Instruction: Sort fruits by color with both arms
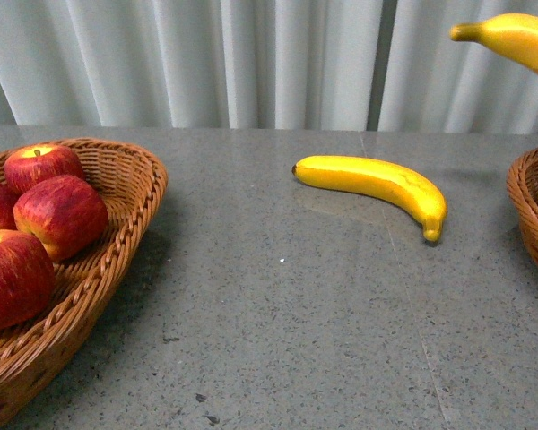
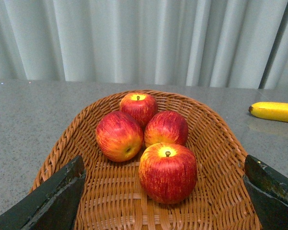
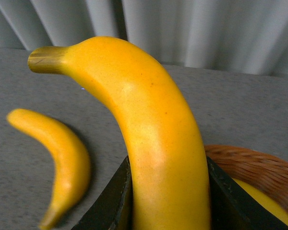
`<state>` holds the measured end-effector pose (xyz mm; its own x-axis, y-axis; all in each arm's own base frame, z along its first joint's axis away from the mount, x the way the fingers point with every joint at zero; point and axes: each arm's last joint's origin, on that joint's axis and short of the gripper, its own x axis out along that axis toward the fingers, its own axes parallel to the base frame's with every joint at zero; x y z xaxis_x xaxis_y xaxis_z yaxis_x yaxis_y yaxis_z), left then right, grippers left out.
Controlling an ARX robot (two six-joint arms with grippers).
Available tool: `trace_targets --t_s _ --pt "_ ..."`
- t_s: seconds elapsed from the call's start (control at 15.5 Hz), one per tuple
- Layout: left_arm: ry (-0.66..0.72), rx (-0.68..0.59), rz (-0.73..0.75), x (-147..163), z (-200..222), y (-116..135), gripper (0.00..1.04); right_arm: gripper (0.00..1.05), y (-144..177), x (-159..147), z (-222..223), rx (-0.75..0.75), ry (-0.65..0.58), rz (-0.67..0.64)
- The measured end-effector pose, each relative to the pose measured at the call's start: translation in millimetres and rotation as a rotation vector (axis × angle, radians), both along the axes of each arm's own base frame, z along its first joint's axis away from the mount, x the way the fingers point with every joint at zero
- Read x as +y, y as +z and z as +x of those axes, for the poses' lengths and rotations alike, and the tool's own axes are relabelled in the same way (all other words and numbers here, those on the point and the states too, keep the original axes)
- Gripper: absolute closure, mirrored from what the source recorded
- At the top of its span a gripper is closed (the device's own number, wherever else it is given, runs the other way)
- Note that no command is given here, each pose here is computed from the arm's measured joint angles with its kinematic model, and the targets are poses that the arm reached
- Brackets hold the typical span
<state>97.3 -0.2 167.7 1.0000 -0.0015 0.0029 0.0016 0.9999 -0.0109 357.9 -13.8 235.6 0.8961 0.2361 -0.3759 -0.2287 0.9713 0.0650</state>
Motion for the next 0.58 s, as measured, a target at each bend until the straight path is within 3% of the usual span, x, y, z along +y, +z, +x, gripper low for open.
trace_targets --t_s 0.26,0.58 --pt "0.0 0.0 0.0 0 0 0 0.07 0.71 -12 -65 -27 0.031 -0.065 -0.064" --pt "0.0 0.0 0.0 0 0 0 0.07 0.69 -15 -94 -90 0.099 -0.026 -0.133"
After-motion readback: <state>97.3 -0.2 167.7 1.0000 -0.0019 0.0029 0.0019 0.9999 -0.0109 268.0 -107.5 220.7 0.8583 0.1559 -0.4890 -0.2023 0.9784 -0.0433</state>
